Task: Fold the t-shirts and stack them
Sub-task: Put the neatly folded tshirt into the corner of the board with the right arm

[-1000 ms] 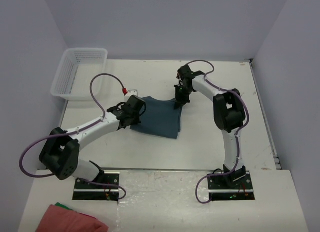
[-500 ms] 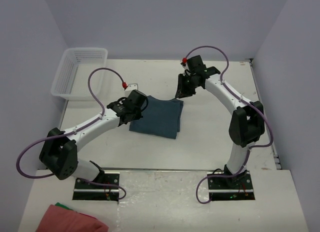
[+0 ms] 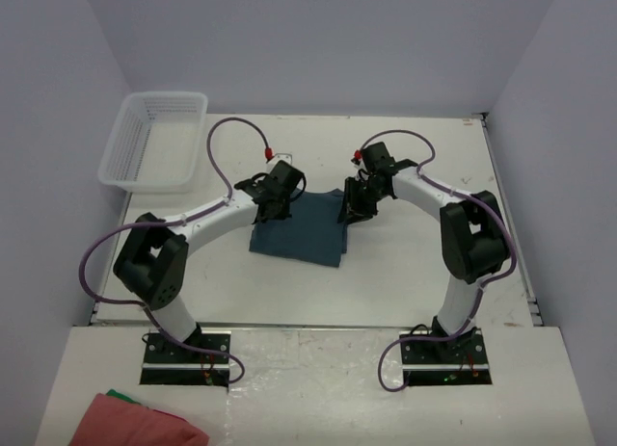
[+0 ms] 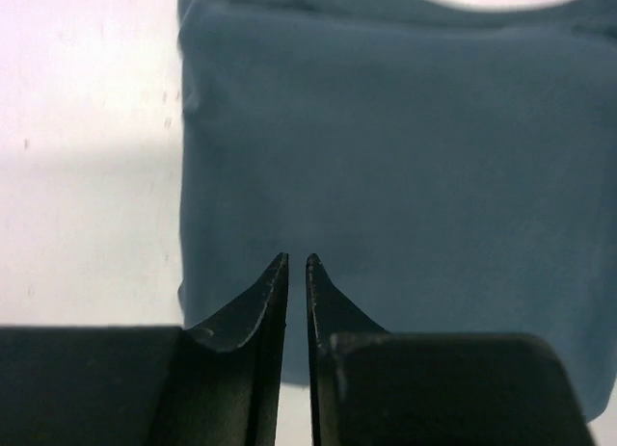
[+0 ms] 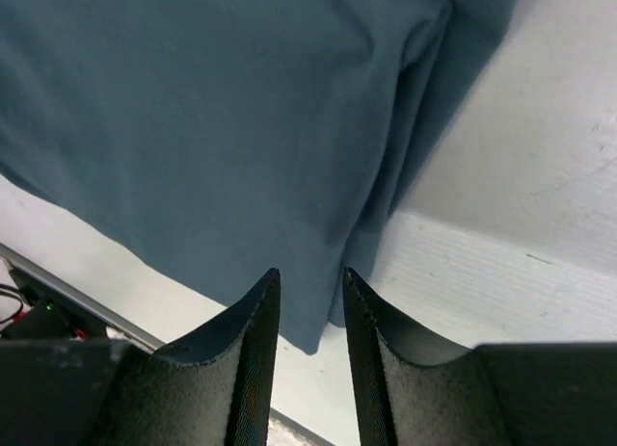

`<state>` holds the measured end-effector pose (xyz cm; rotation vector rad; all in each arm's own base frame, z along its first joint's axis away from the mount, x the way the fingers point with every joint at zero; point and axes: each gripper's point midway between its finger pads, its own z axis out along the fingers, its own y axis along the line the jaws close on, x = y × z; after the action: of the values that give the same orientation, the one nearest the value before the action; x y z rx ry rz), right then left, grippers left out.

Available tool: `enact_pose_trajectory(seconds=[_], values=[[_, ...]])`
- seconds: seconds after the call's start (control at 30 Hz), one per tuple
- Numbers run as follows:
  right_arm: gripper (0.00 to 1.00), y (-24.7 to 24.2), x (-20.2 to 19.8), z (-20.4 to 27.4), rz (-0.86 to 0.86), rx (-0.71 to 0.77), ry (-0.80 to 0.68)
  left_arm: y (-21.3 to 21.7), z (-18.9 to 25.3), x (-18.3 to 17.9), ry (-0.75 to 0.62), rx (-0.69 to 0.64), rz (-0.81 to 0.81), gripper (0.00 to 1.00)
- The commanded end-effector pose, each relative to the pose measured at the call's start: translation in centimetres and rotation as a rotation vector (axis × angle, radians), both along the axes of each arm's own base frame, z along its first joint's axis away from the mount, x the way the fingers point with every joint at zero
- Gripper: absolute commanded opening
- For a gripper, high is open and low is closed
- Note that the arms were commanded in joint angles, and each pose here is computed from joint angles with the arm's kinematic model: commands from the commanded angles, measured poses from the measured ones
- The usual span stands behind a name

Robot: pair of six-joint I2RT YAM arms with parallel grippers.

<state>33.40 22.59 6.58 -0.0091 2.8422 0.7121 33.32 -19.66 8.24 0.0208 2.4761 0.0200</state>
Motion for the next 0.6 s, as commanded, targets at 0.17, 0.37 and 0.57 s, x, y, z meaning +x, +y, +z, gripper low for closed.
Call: enact_pose_trajectory(seconds=[0.17,0.37,0.57], values=[[0.56,-2.4,0.3,2.7,-0.07,0.057,-0.149,-2.7,2.3,4.3,-0.079,0.017,-0.07,0.14],[0.99,-3.6,-0.6,2.9,-0.062,-0.001,-0.171,-2.3,1.7,5.2,-0.079,0.022,-0.058,0.17],[0.99,-2.9,-1.5,0.9,-0.101,0.033,-0.118,-0.2,0.7,6.0,-0.057,0.037,-0.021,0.17]])
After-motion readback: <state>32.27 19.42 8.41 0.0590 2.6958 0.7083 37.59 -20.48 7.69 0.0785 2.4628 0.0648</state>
